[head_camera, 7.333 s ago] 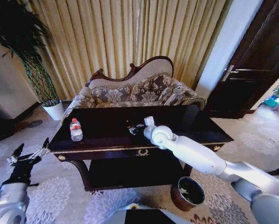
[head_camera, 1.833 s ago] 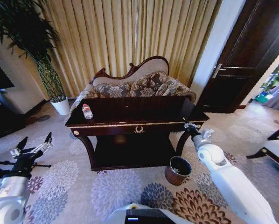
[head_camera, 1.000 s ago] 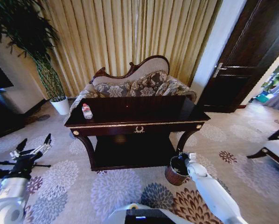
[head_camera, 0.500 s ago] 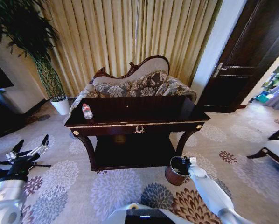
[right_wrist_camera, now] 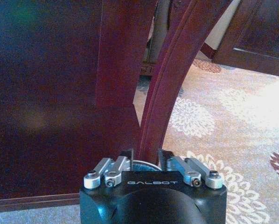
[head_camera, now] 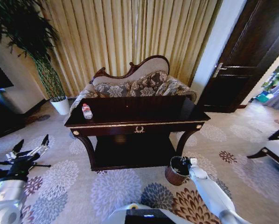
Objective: Move to the front of the table and place the trash on the table into the trash bin.
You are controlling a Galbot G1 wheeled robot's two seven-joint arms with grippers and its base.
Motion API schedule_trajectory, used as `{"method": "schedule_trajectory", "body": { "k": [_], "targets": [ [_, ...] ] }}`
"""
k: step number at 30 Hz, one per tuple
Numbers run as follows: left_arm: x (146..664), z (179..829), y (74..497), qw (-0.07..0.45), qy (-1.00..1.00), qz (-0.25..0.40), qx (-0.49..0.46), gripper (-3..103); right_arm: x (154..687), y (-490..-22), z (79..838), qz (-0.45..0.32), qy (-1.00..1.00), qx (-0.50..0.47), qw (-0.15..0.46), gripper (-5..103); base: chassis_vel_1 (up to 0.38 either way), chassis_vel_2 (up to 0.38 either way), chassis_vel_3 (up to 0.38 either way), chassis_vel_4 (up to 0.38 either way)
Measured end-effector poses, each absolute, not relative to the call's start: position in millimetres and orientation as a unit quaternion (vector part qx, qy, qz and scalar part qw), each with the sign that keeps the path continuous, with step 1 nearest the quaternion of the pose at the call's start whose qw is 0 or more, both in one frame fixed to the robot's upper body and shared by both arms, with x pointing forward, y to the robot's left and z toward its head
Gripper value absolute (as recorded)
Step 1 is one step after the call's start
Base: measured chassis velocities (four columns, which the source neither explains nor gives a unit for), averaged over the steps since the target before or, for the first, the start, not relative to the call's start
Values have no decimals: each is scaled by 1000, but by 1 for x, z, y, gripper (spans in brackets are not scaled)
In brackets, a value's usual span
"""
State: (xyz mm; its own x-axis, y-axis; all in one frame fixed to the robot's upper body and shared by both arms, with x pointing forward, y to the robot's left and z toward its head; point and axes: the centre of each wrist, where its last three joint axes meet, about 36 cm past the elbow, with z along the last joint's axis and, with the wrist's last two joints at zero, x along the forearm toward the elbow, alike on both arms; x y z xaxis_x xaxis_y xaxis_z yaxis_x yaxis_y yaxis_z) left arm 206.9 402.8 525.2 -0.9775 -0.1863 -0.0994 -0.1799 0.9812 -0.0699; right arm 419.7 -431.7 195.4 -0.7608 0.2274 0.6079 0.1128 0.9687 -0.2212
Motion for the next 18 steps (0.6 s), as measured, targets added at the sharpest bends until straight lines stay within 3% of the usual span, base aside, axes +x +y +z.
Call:
{"method": "schedule_trajectory", "body": {
  "k": [1, 2, 5, 7, 11, 14, 18],
  "targets": [
    [207, 525, 403, 53, 994, -30, -92, 100, 420, -432, 196, 85, -935, -91, 332, 34, 0, 0, 0, 0],
    [206, 525, 403, 53, 994, -30, -93, 100, 420, -431, 196, 85, -936, -90, 330, 44, 0, 0, 0, 0],
    [206, 526, 403, 53, 994, -30, -93, 100, 420, -431, 198, 85, -937, -90, 328, 49, 0, 0, 0, 0],
    [206, 526, 403, 53, 994, -30, -94, 100, 421, -430, 200, 83, -938, -89, 325, 61, 0, 0, 0, 0],
    [206, 526, 404, 53, 994, -30, -95, 100, 421, -429, 201, 81, -939, -88, 322, 71, 0, 0, 0, 0],
    [206, 526, 404, 53, 994, -30, -95, 100, 421, -429, 203, 77, -940, -89, 319, 88, 0, 0, 0, 0],
    [205, 526, 403, 53, 994, -31, -95, 100, 421, -429, 203, 75, -940, -90, 319, 97, 0, 0, 0, 0]
  ]
}}
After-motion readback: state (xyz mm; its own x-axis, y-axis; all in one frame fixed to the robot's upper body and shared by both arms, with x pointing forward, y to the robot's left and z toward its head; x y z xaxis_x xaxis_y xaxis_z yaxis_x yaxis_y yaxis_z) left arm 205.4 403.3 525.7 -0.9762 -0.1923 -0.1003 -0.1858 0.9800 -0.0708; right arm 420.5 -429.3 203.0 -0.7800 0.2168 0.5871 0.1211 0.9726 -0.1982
